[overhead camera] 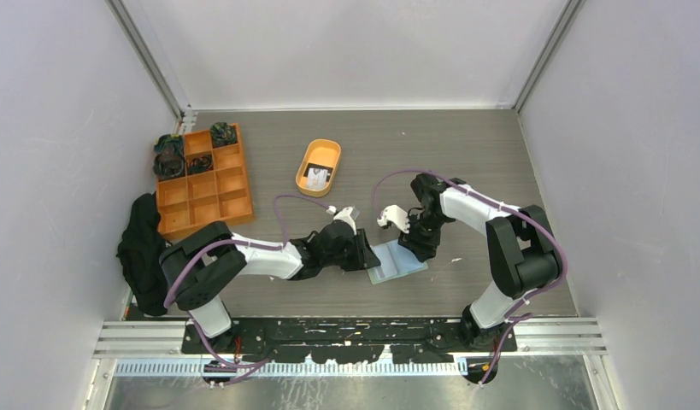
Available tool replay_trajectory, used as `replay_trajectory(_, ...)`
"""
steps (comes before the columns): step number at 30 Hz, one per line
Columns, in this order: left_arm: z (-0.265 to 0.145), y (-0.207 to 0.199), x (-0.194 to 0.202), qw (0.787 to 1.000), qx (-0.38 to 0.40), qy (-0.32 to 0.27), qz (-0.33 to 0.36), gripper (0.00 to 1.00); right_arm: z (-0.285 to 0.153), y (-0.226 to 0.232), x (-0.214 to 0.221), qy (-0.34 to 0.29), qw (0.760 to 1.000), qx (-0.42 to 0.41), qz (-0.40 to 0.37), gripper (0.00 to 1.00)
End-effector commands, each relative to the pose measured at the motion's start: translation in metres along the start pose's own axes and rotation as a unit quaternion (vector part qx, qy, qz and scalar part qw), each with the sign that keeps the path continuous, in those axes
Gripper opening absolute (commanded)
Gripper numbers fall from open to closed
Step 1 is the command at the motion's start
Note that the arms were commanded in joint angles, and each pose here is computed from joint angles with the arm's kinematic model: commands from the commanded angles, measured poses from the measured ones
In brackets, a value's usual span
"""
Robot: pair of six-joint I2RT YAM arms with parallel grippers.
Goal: Put the credit cards into the card holder
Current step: Open the card holder at the center of the board.
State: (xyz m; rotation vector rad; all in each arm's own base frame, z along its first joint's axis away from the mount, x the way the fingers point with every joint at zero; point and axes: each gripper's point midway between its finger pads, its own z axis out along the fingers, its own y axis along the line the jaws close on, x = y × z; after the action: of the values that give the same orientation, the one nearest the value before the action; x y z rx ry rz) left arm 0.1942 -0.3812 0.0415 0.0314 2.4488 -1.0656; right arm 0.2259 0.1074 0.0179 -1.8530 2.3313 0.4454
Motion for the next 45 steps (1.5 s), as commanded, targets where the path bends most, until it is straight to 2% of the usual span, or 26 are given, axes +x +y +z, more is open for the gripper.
replay_trajectory(1,-0.003,-0.015,-0.010,1.000,0.016,-0.015,0.009,0.33,-0.005,-0.002,-0.009,-0.006,1.000,0.001,-0.001,0.50)
replay_trajectory(22,0.009,-0.028,-0.011,0.999,0.030,0.000,0.014,0.31,-0.004,0.000,-0.011,-0.004,1.000,-0.003,-0.006,0.50)
replay_trajectory(34,-0.006,-0.015,-0.014,1.000,-0.003,-0.010,0.029,0.37,-0.003,0.000,-0.010,-0.002,1.000,-0.004,-0.005,0.50)
replay_trajectory(45,0.002,-0.009,-0.012,1.000,-0.014,-0.009,0.026,0.38,-0.004,0.000,-0.011,-0.003,1.000,-0.003,-0.005,0.50)
